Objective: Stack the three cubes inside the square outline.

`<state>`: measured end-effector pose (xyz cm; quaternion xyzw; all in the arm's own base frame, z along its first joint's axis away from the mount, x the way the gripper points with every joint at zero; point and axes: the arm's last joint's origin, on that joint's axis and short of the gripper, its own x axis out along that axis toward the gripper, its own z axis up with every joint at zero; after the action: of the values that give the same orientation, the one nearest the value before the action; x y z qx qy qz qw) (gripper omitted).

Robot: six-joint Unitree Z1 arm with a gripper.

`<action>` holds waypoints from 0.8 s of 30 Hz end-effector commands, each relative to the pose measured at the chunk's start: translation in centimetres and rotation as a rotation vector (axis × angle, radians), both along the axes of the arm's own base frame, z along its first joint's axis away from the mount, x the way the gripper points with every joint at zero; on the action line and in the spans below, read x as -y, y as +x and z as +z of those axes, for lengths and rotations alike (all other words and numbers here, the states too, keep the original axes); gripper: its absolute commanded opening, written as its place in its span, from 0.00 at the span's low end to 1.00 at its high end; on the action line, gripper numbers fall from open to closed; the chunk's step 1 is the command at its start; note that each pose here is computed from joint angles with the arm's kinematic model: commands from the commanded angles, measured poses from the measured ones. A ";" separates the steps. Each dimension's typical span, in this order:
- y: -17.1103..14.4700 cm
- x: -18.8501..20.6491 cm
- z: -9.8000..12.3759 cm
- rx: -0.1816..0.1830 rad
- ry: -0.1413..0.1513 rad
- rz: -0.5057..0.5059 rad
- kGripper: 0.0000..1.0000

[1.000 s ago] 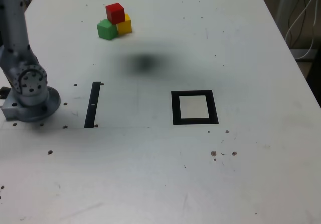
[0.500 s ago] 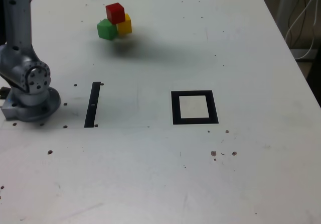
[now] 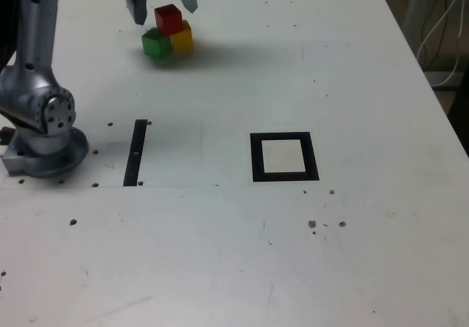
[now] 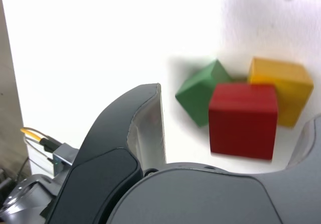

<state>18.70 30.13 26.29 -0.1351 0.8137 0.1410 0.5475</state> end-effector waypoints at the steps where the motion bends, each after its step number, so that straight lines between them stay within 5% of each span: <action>1: 0.0 -0.4 0.2 0.012 0.013 0.009 0.96; 13: 0.1 -0.8 -1.0 -0.004 -0.018 0.014 0.85; 24: 0.9 -1.3 -1.4 0.028 -0.010 0.005 0.61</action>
<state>19.36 31.29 25.17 -0.1422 0.8060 0.1405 0.5571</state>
